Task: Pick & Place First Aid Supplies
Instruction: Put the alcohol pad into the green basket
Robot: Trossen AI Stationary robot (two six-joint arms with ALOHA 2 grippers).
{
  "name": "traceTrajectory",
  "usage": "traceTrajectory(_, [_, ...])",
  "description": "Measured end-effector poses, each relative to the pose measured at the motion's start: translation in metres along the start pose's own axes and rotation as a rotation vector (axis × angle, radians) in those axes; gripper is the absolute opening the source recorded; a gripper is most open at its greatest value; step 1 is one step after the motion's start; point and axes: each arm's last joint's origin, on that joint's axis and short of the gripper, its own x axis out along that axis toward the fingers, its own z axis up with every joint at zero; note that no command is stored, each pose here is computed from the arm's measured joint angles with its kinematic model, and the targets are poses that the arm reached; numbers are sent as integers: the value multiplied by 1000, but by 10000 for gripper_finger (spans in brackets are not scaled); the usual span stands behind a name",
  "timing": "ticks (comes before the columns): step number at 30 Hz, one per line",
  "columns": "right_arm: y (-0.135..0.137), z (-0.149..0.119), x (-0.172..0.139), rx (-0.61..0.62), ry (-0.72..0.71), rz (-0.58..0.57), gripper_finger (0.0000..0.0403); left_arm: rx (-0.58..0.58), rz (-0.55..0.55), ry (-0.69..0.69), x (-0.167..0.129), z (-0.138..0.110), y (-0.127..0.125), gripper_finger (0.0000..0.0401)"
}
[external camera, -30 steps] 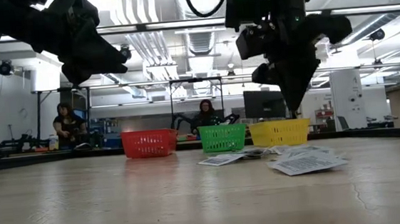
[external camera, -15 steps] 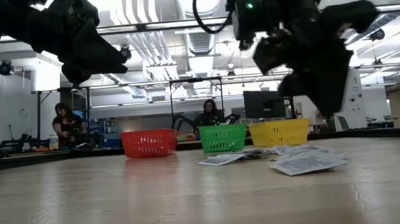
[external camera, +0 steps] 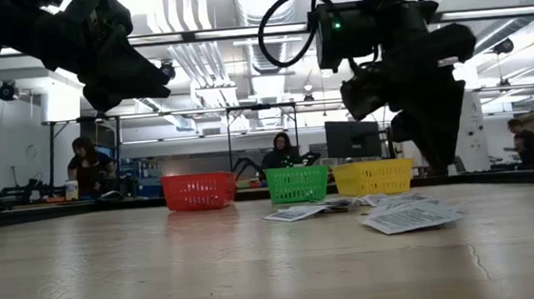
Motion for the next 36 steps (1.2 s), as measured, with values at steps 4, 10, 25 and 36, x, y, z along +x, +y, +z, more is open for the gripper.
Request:
traceTrajectory(4, [-2,0,3,143,-8,5,171,0,0,0,0,0,0,133])
traceTrajectory(10, [-6,1,10,313,-44,13,180,38,0,1,0,0,0,133])
traceTrajectory(25, [-12,0,17,544,-111,-46,183,69,0,1,0,0,0,133])
traceTrajectory(36, [-19,-5,28,656,-162,-58,169,69,1,2,0,0,0,133])
